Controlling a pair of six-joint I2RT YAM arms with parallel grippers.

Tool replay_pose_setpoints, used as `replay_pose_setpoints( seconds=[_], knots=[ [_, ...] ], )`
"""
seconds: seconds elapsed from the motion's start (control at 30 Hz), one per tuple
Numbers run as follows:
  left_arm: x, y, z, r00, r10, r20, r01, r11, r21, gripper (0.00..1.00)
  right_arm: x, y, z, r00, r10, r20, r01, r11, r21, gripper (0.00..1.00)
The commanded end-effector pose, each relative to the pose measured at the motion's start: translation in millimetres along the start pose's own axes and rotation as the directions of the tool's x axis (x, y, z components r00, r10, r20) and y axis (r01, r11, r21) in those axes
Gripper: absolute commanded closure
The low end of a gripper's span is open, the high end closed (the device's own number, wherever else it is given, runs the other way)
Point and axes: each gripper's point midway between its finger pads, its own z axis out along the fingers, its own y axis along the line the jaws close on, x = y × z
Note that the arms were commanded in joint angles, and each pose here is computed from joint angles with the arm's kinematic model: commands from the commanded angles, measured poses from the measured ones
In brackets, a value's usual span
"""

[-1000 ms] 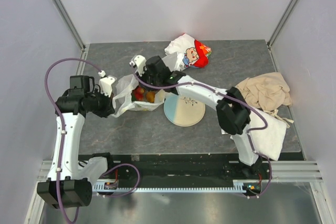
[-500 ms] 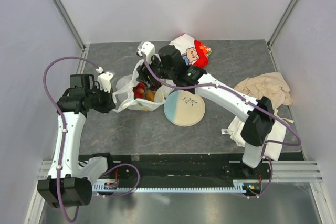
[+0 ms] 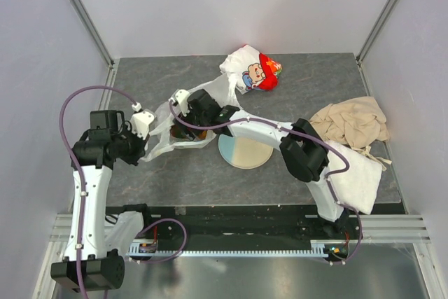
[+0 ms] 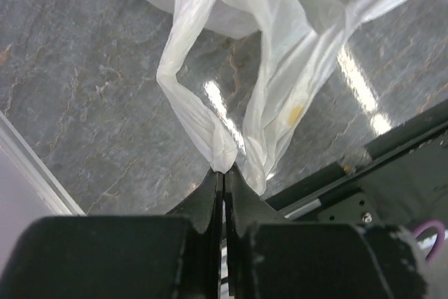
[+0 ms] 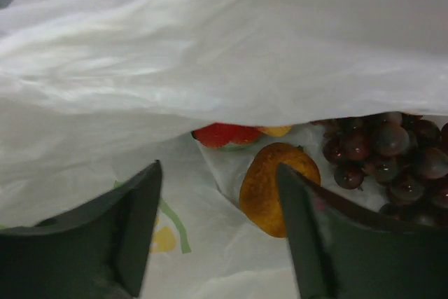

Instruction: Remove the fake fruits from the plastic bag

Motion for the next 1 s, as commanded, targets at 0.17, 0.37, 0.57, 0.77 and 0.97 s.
replay_pose_setpoints(
  seconds=[0.17, 0.37, 0.57, 0.77, 0.97],
  knots=[
    [21.3, 9.9, -3.0, 0.99, 0.032, -0.139, -0.035, 0.999, -0.02, 0.98, -69.7, -18.0, 21.5, 0.981, -0.044, 0.191, 0.016, 0.989, 0.146, 0.14],
    [13.7, 9.7, 5.4, 0.993, -0.02, -0.118, 0.019, 1.0, -0.008, 0.98, -40.9, -13.6, 64.9, 0.988, -0.059, 0.142, 0.041, 0.991, 0.126, 0.13],
    [7.0, 11.3, 7.2, 0.995, -0.048, -0.09, 0.047, 0.999, -0.018, 0.98, -68.4, -24.0, 68.7, 0.971, -0.077, 0.225, 0.031, 0.979, 0.201, 0.3],
    [6.8, 7.7, 11.1, 0.993, -0.077, -0.084, 0.077, 0.997, -0.003, 0.99, -107.6, -25.6, 47.6, 0.944, -0.12, 0.306, 0.064, 0.98, 0.187, 0.68],
    [-4.3, 9.4, 15.3, 0.991, -0.129, -0.046, 0.129, 0.992, -0.001, 0.98, -134.9, -10.5, 9.1, 0.928, -0.143, 0.343, 0.121, 0.989, 0.085, 0.93]
  ],
)
